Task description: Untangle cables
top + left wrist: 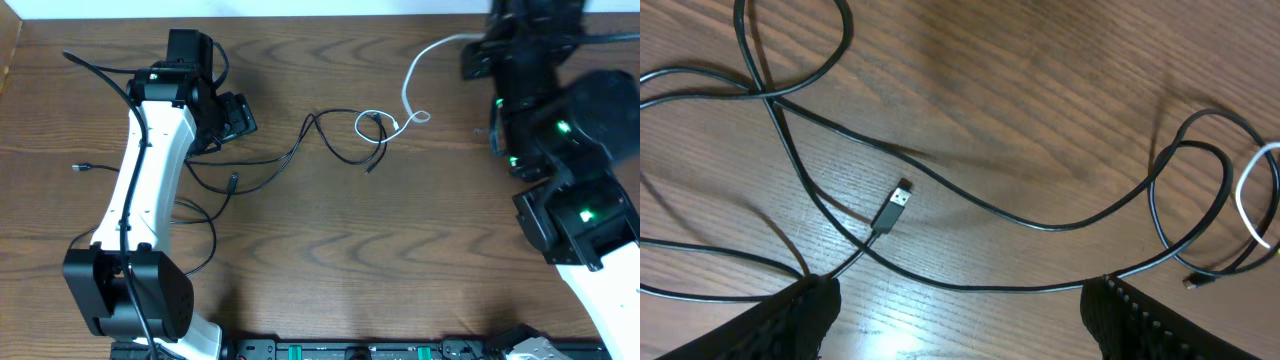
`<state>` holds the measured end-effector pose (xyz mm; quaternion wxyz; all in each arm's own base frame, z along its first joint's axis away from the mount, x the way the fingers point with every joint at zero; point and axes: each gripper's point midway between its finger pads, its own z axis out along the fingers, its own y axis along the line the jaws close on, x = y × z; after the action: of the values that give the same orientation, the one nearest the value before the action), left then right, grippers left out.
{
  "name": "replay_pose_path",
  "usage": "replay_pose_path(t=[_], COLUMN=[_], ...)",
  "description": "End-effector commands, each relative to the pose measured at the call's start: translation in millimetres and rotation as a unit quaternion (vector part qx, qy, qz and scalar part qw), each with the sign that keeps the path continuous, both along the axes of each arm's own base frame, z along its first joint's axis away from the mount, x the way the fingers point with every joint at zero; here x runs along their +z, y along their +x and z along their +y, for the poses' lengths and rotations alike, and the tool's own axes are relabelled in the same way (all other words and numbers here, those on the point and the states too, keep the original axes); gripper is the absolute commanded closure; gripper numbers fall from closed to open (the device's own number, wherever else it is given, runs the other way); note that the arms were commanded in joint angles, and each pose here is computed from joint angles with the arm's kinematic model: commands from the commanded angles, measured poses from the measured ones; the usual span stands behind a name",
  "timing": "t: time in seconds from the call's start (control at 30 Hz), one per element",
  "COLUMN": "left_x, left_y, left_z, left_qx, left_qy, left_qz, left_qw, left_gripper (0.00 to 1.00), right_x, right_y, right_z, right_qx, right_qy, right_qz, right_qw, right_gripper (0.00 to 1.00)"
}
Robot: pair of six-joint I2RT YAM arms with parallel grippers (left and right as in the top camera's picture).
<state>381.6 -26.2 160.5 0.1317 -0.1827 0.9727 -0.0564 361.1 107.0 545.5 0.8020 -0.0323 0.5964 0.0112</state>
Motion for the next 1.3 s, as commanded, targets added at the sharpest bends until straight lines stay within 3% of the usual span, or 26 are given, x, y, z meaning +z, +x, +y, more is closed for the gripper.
replay_pose_path(t=[0.0, 0.13, 0.33, 0.57, 0.77, 0.93, 1.1, 1.17, 1.27], left_x=[-7.2, -7.2, -6.7, -6.8, -7.0, -7.0, -7.0, -7.0, -7.0], left_y=[-2.3, -2.2, -0.3, -0.6, -0.7, -0.7, -0.8, -0.7, -0.8], left_z=[-0.3, -0.2, -0.5, -0.3, -0.2, -0.2, -0.5, -0.2, -0.3], left_qx=[-0.009, -0.009, -0.009, -0.009, -0.009, -0.009, -0.009, -0.009, -0.009], left_qy=[0.003, 0.003, 0.002, 0.002, 0.002, 0.002, 0.002, 0.002, 0.002], left_qz=[0.012, 0.012, 0.008, 0.009, 0.009, 0.009, 0.009, 0.009, 0.009], left_qw=[1.000, 1.000, 1.000, 1.000, 1.000, 1.000, 1.000, 1.000, 1.000], left_gripper=[0.17, 0.18, 0.18, 0.18, 0.18, 0.18, 0.18, 0.18, 0.18], right_x=[57.7, 94.7, 92.5, 55.8, 22.4, -1.7, -59.1, -105.1, -162.8], right_y=[-43.1, -82.9, -99.8, -56.3, -24.9, -24.7, -21.5, -12.5, 13.0], right_z=[-52.9, -85.7, -115.8, -164.5, -245.4, -298.0, -351.8, -367.0, -356.9], right_qx=[-0.124, -0.196, -0.260, -0.363, -0.439, -0.482, -0.521, -0.526, -0.474], right_qy=[-0.010, 0.008, 0.043, -0.015, 0.009, 0.065, 0.127, 0.172, 0.211], right_qz=[-0.092, -0.165, -0.152, -0.075, -0.048, -0.042, 0.023, 0.078, 0.172], right_qw=[0.988, 0.967, 0.953, 0.929, 0.897, 0.873, 0.843, 0.829, 0.838], right_gripper=[0.99, 0.99, 0.99, 0.99, 0.99, 0.99, 0.99, 0.99, 0.99])
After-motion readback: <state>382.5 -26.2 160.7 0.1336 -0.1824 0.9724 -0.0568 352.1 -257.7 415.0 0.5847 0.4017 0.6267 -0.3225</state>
